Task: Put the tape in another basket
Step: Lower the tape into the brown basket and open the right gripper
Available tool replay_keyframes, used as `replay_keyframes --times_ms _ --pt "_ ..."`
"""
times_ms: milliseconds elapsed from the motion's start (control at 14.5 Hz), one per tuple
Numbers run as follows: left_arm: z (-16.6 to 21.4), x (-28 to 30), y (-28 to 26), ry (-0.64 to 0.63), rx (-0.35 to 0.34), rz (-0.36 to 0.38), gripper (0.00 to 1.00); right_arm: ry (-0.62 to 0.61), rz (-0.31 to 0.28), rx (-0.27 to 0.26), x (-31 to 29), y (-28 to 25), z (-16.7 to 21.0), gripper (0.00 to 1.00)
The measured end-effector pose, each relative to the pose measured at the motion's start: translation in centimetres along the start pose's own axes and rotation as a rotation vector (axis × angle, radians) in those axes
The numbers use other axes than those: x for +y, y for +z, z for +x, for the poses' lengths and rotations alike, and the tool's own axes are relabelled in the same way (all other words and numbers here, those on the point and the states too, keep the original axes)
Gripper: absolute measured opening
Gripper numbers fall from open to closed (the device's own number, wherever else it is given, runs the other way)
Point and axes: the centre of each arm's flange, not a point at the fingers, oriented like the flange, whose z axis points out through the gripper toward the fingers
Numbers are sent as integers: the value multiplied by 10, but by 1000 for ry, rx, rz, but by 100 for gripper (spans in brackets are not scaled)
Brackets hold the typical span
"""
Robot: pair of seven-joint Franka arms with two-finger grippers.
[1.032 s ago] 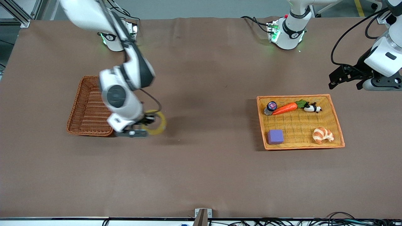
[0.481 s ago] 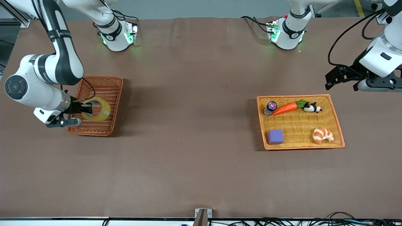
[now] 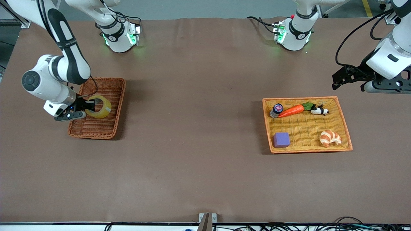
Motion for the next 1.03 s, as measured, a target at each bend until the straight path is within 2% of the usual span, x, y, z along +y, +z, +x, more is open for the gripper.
replay_keyframes --times_ms 275,688,825,894,1032 --pt "-1 0 0 0 -6 0 100 -14 -13 22 4 11 -6 22" --pt "1 0 3 0 -11 0 100 -21 -21 11 6 35 -10 22" --pt "2 0 2 0 -8 0 100 -22 -21 9 6 37 -10 26" --pt "2 0 0 -1 -4 0 100 -22 -23 14 7 35 -9 30" --pt "2 -1 -3 -1 2 -1 100 -18 -25 32 7 20 4 48"
